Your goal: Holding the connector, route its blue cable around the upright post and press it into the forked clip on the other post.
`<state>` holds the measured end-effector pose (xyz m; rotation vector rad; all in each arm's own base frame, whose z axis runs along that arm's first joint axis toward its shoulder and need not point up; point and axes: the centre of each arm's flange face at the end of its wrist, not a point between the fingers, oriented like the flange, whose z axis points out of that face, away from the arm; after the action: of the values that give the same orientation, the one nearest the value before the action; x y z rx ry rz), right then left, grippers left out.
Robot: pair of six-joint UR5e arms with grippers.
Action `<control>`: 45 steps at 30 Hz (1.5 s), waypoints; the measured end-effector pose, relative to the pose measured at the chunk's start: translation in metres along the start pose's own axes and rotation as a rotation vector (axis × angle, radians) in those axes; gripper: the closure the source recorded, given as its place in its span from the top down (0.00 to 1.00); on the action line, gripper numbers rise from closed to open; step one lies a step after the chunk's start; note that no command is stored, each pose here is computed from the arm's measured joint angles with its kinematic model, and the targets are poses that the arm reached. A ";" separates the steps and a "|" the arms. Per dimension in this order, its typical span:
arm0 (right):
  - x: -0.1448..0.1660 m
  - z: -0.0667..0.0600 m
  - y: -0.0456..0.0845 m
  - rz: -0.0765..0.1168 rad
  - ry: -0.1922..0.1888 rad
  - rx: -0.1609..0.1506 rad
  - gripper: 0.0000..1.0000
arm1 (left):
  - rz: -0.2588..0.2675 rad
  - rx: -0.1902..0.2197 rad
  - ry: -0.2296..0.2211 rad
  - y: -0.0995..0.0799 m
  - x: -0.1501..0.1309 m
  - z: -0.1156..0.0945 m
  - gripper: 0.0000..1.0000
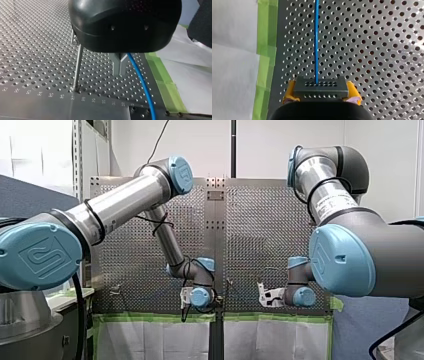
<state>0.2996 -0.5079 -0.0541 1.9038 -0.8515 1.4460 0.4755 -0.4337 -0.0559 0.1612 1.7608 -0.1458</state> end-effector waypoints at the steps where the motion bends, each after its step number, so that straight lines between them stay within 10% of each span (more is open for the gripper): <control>1: 0.000 0.000 0.000 -0.006 -0.002 -0.001 0.00 | 0.006 -0.002 0.002 0.000 0.000 0.000 0.00; 10: 0.017 -0.005 0.006 -0.047 -0.004 -0.001 0.00 | 0.018 0.005 -0.008 -0.002 -0.011 -0.001 0.00; 26: 0.028 -0.003 0.007 -0.013 0.026 -0.006 0.00 | 0.016 0.027 -0.030 -0.005 -0.029 -0.002 0.00; 45: 0.022 -0.009 -0.001 -0.046 0.010 -0.008 0.00 | 0.097 0.031 0.022 -0.001 -0.009 -0.026 0.00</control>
<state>0.2994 -0.5035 -0.0307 1.8965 -0.8023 1.4222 0.4523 -0.4302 -0.0425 0.2716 1.7693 -0.1012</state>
